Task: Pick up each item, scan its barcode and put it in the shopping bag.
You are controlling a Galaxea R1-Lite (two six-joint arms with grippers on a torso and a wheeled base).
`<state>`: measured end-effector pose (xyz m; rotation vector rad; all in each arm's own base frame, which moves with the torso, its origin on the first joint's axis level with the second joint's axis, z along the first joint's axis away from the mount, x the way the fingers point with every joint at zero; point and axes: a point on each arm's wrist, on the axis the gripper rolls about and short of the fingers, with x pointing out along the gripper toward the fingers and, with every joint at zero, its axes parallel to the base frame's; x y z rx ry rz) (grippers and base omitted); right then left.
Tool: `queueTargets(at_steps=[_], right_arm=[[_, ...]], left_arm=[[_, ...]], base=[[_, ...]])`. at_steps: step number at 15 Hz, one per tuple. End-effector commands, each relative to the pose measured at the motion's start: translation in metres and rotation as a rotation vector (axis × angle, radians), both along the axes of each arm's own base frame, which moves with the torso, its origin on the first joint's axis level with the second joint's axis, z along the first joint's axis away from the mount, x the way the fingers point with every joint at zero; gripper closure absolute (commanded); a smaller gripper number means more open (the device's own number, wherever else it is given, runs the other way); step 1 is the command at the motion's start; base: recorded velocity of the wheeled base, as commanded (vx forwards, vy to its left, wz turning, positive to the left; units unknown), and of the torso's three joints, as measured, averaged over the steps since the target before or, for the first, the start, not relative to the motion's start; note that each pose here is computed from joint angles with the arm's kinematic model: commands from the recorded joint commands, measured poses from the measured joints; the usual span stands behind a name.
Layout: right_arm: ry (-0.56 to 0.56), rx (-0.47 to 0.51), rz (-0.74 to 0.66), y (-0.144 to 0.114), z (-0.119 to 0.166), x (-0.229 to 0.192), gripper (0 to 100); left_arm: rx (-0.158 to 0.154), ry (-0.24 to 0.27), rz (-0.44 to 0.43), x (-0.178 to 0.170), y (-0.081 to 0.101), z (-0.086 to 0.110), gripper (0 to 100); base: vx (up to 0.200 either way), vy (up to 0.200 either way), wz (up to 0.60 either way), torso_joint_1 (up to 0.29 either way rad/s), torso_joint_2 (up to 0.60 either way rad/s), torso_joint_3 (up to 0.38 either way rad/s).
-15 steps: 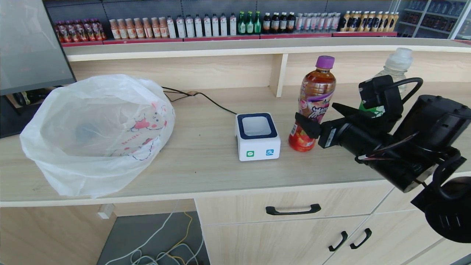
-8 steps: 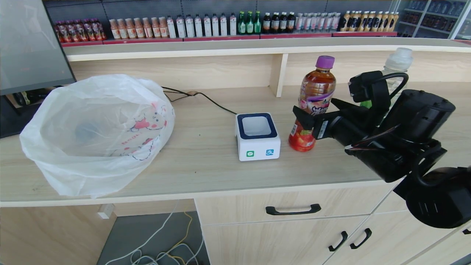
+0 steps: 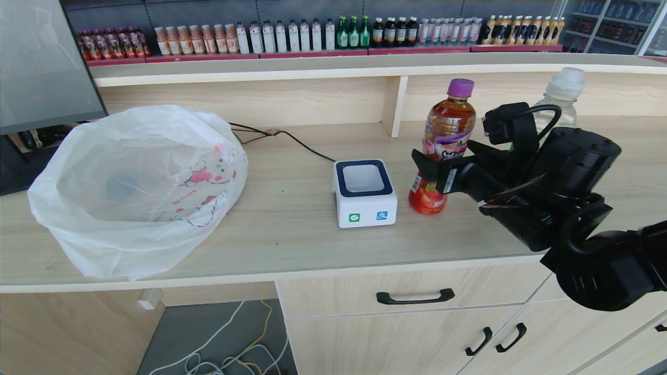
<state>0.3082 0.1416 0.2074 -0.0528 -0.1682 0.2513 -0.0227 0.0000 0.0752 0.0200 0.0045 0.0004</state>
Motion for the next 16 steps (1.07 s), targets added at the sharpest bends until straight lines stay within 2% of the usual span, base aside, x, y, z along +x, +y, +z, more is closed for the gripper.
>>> queueTargets(at_steps=[1,3,4,16], right_arm=[[-0.002,0.0,0.0,0.0004,0.0,0.0014,0],[0.002,-0.003,-0.001,0.001,-0.0014,0.0028,0],[-0.001,-0.002,-0.001,0.0011,-0.0006,0.003,100],[-0.002,0.0,0.008,0.0005,-0.0002,0.0012,100]], left_arm=[[0.0,0.0,0.001,0.0,0.0,0.0,0],[0.0,0.0,0.001,0.0,0.0,0.0,0],[0.0,0.0,0.0,0.0,0.0,0.0,0],[0.0,0.0,0.001,0.0,0.0,0.0,0]], base=[[0.0,0.0,0.0,0.0,0.0,0.0],[0.0,0.0,0.0,0.0,0.0,0.0],[0.0,0.0,0.0,0.0,0.0,0.0],[0.0,0.0,0.0,0.0,0.0,0.0]])
